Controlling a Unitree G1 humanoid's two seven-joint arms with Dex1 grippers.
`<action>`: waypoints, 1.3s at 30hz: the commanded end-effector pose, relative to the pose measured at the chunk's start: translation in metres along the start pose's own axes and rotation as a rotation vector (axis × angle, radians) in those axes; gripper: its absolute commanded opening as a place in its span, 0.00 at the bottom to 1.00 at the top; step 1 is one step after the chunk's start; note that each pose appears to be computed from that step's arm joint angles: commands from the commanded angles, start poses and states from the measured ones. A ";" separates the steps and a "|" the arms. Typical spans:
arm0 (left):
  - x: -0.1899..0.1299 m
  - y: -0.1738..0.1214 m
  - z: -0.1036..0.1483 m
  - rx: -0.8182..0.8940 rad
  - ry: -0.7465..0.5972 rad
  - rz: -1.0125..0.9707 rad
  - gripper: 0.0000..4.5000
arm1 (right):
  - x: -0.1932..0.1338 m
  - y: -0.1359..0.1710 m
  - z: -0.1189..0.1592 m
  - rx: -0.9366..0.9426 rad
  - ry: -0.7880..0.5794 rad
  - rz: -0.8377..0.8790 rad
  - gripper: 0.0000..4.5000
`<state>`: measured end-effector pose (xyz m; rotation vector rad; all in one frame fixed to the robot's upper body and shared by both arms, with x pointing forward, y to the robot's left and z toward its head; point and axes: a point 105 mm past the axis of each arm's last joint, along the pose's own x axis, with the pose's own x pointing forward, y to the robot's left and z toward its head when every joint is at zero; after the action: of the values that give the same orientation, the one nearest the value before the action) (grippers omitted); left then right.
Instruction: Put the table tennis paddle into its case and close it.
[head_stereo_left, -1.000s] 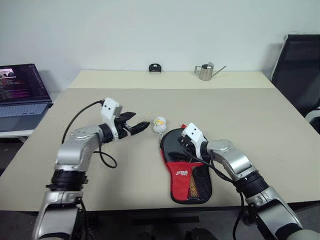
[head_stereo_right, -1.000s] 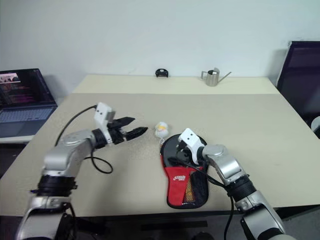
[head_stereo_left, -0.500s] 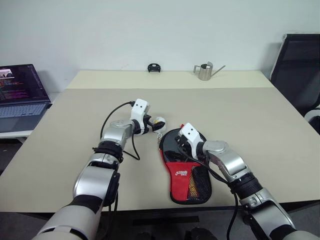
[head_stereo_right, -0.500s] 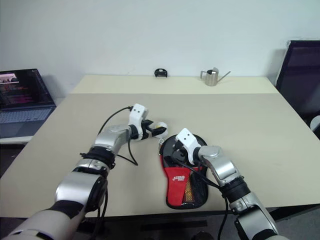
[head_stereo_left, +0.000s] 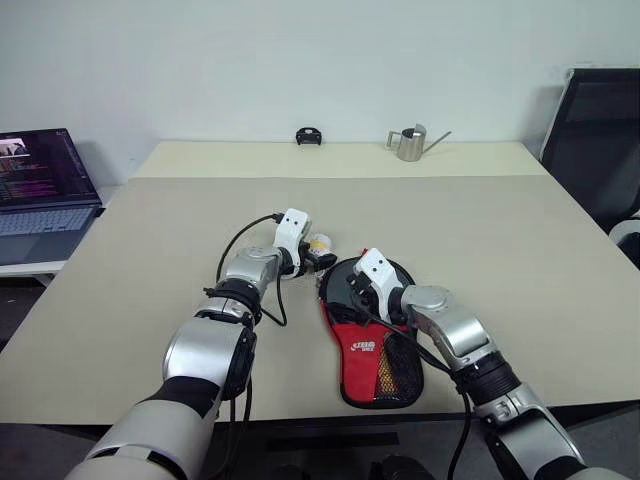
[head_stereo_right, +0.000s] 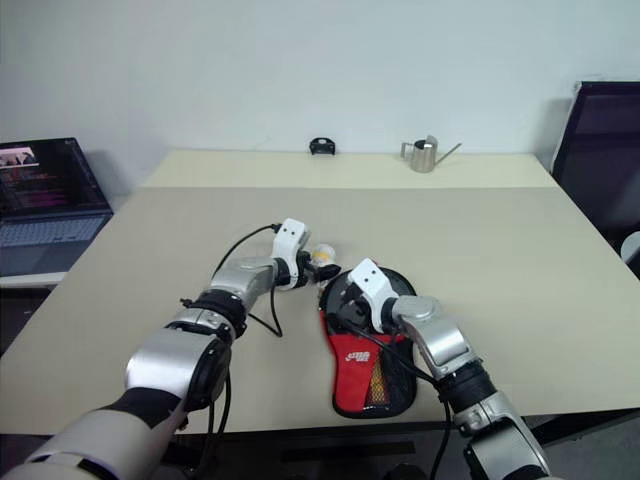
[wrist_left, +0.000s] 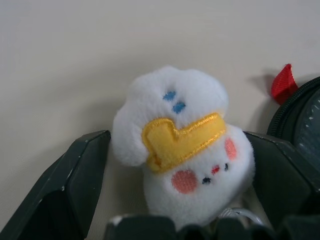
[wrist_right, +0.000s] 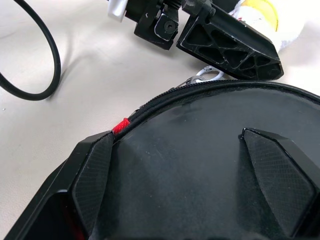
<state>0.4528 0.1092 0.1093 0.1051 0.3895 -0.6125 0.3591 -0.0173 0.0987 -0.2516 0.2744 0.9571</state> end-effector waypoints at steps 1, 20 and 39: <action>0.005 -0.008 -0.003 -0.012 0.014 -0.024 0.96 | 0.002 0.007 -0.006 0.023 0.020 0.014 1.00; -0.011 0.003 -0.008 -0.062 -0.047 -0.088 0.07 | -0.005 -0.014 -0.006 0.071 0.002 -0.136 1.00; -0.052 -0.015 0.016 -0.107 -0.216 -0.272 0.07 | -0.003 -0.012 -0.053 0.011 0.213 -0.074 1.00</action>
<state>0.4118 0.1235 0.1220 -0.1346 0.2930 -0.8234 0.3685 -0.0342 0.0920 -0.3091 0.3100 0.8735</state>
